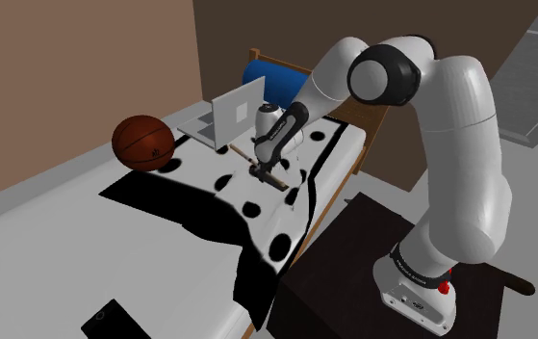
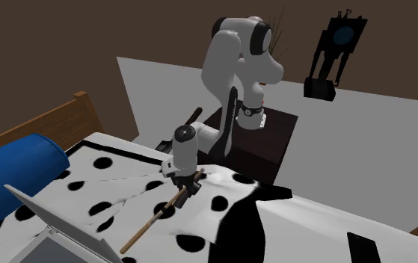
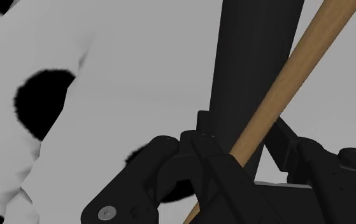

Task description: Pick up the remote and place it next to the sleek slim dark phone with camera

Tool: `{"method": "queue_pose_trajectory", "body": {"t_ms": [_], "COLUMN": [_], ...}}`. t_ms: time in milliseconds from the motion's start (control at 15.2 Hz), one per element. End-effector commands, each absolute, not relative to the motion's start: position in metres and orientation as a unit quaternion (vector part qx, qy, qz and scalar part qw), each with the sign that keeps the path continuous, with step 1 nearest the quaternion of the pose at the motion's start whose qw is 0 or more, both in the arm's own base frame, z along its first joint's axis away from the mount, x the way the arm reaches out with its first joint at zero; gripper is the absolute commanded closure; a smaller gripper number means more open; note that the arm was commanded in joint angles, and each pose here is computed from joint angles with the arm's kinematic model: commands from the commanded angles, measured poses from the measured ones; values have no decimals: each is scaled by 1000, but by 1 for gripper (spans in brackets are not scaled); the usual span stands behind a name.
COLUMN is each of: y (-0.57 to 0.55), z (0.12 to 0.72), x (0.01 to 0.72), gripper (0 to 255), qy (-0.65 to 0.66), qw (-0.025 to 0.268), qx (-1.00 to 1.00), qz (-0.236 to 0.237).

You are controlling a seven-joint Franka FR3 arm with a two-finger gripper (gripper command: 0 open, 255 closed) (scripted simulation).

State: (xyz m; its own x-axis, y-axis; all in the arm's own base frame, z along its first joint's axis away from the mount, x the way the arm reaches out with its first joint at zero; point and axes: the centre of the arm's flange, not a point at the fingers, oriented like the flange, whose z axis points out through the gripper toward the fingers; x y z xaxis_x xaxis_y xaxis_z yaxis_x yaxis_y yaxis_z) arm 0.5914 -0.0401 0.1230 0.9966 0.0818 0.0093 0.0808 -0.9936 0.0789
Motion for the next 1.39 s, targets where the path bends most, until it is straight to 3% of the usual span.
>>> {"method": "queue_pose_trajectory", "body": {"t_ms": [0, 594, 1320], "y": [-40, -40, 101], "z": [133, 179, 180], "x": [591, 591, 556], "gripper": [255, 255, 255], "qy": [41, 41, 41], "qw": [39, 39, 39], "qx": [998, 998, 998], "qz": [6, 6, 6]}}
